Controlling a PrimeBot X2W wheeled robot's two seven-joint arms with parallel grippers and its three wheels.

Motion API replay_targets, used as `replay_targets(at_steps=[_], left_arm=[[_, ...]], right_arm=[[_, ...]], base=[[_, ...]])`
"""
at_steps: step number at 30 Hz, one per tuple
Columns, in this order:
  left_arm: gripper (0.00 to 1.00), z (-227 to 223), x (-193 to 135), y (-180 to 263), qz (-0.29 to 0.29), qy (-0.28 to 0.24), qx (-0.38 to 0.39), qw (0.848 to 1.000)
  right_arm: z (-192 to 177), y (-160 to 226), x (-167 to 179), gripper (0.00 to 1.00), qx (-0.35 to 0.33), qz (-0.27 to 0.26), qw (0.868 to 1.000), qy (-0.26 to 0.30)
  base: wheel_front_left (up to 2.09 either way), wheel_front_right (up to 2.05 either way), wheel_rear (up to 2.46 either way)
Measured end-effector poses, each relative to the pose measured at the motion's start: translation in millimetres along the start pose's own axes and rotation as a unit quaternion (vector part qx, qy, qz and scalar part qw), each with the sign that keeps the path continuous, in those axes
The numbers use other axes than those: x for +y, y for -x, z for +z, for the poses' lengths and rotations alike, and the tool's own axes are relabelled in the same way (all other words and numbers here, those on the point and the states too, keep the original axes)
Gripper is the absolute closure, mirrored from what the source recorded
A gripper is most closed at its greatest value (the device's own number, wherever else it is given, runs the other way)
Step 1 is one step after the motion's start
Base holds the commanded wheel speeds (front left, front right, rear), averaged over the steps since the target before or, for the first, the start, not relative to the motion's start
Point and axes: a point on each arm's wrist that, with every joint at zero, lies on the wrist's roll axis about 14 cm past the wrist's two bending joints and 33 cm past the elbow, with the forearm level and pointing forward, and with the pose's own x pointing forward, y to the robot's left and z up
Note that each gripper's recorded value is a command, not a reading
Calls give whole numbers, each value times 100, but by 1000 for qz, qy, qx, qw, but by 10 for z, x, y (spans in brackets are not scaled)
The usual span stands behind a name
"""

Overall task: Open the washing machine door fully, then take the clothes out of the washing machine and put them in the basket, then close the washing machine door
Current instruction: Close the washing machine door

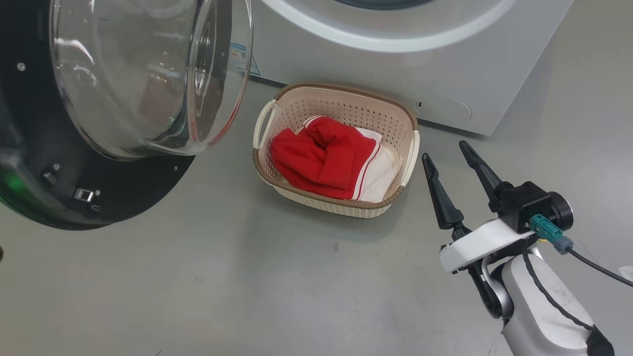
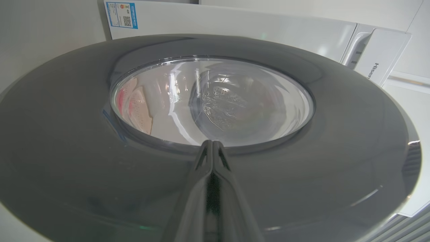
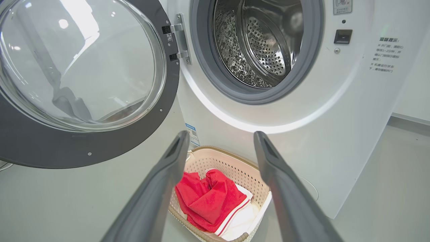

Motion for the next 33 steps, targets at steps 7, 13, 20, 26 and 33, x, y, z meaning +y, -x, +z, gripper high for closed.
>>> replay_targets(at_steps=[7,13,20,26,33], left_arm=[[100,-237,31,-42,1,-16,51,999],[100,-480,92,-108,6,-26,99,995],[100,-675,115,-159,-2,-34,125,992],[100,-699,150,-113,-2,-46,120,992],[100,-627,8,-71,-3,-104,88,991]], right_arm=[[10,60,25,0,1,-3,1000,1],[38,67,53,0,-3,-2,1000,1],[61,74,90,0,-5,1,1000,2],[77,84,102,0,-7,1,1000,3],[64,112,102,0,-5,-3,1000,0]], base=[[0,0,0],[0,0,0],[0,0,0],[0,0,0],[0,0,0]])
